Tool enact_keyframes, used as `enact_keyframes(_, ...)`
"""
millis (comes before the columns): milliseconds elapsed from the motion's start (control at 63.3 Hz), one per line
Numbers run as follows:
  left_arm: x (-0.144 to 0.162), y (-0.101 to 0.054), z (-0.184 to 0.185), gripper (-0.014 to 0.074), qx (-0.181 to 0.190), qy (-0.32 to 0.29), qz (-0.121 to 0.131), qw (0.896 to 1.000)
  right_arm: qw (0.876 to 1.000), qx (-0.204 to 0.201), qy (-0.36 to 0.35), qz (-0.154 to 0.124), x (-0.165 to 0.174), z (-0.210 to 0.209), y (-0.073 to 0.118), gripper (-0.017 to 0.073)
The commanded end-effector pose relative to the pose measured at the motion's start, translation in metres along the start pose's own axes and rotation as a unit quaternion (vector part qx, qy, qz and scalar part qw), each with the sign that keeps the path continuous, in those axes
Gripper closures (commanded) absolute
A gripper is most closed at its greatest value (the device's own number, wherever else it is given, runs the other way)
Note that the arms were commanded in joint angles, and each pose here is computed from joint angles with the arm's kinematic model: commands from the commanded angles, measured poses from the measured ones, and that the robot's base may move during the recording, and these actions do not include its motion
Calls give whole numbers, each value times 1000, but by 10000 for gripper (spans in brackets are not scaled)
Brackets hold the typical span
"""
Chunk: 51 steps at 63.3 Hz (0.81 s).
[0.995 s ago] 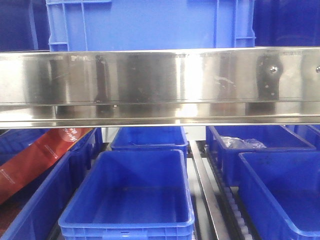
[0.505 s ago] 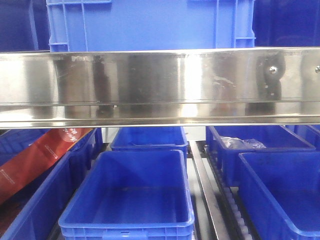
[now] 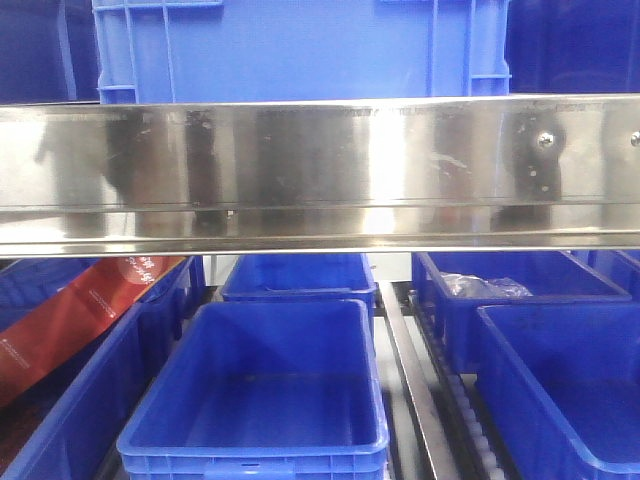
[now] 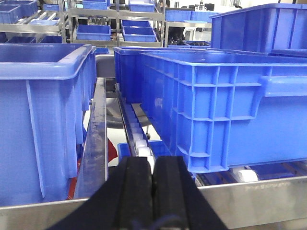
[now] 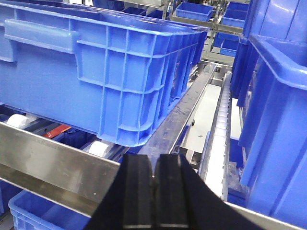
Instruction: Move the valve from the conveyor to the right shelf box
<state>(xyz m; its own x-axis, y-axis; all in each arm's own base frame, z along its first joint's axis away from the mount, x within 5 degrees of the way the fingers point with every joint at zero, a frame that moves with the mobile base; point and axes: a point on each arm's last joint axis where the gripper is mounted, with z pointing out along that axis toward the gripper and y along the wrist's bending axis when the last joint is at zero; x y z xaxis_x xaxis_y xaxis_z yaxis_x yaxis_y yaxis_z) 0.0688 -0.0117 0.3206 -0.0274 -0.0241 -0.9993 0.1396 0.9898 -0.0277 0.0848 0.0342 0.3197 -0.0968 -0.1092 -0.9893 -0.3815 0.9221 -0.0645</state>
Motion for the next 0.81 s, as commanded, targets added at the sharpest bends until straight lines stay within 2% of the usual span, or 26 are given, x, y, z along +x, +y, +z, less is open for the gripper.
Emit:
enact_keyframes(0, -2, 0, -1, 704, -3, -13, -7, 1000, 1000, 5, -12, -2, -1, -1, -1, 713)
enact_keyframes(332, -2, 0, -1, 704, -3, -13, -7, 1000, 1000, 5, -12, -2, -1, -1, -1, 713)
enact_keyframes(379, -2, 1, -1, 704, -5, -13, 1, 1000, 1000, 5, -12, -2, -1, -1, -1, 713)
enact_keyframes(442, -1, 3, -2, 704, -17, -11, 34, 999, 1000, 5, -12, -2, -1, -1, -1, 713)
enact_keyframes(505, 0, 5, -4, 704, -30, -11, 11, 999, 1000, 5, -12, -2, -1, -1, -1, 713)
enact_keyframes(521, 1, 6, -5, 704, -36, -11, 16, 999, 1000, 5, -12, -2, -1, -1, -1, 713)
enact_keyframes(537, 2, 7, -5, 704, -38, -12, 2, 999, 1000, 5, -12, -2, -1, -1, -1, 713)
enact_keyframes(616, 10, 10, -8, 704, -55, -12, 13, 998, 1000, 5, -12, -2, -1, -1, -1, 713)
enact_keyframes(789, 41, 14, -13, 704, -97, -2, 15, 995, 1000, 5, -12, -2, -1, -1, -1, 713)
